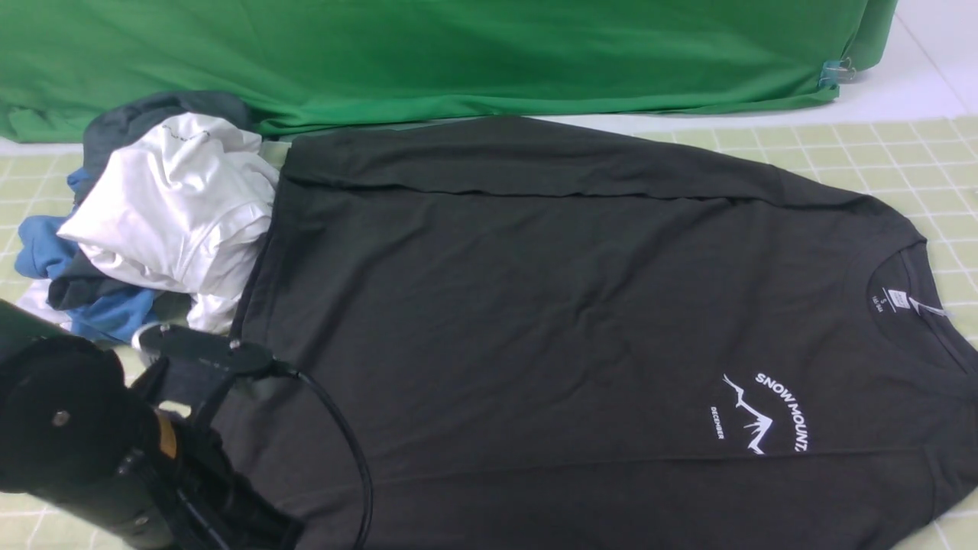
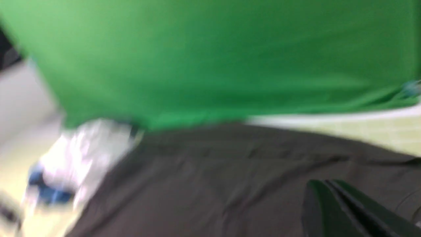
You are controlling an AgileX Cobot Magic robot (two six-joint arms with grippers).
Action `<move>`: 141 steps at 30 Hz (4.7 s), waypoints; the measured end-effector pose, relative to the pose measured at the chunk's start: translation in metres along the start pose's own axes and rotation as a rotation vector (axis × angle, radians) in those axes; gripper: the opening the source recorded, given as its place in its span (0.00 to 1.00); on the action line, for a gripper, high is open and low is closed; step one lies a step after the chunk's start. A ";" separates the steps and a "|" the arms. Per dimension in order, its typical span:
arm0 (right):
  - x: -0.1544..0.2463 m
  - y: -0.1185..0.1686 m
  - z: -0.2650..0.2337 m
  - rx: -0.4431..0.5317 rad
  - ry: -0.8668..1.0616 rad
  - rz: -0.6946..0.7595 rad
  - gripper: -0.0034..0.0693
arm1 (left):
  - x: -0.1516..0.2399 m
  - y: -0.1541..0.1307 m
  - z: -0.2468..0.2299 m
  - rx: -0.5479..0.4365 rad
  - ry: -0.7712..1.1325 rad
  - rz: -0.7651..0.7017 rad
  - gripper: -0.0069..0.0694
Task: Fold a long-sleeved shirt over a green coffee tablecloth.
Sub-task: 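Grasp the left edge of the dark T-shirt lying flat on the table, then fold the left side of the black T-shirt inward over its body, then grab the top left corner of the dark shirt with the left gripper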
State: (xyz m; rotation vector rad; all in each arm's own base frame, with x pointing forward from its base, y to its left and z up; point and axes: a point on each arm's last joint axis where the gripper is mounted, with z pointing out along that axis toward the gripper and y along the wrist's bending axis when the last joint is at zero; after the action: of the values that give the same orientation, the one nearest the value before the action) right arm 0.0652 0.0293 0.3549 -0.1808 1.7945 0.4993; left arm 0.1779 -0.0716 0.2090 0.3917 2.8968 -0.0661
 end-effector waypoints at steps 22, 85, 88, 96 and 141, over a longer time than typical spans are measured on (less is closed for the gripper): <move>0.030 0.075 0.067 -0.376 0.379 -0.240 0.05 | -0.016 0.001 0.058 -0.055 0.107 -0.031 0.82; 0.027 0.078 0.069 -0.397 0.344 -0.247 0.07 | -0.010 -0.011 0.021 0.075 0.187 0.010 0.15; 0.027 0.078 0.069 -0.397 0.344 -0.247 0.07 | -0.013 -0.013 0.007 0.081 0.190 0.021 0.15; 0.027 0.078 0.069 -0.396 0.342 -0.252 0.07 | -0.041 -0.015 -0.038 0.080 0.049 0.041 0.15; 0.081 0.089 0.129 -0.110 0.976 -0.522 0.49 | -0.187 0.061 -0.027 -0.205 -0.081 -0.021 0.62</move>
State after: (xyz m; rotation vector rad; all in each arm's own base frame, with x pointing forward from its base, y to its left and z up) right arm 0.1227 0.1748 0.2730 -1.0862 2.5220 0.1115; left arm 0.3645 -0.0585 0.2751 0.3136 2.7927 0.2048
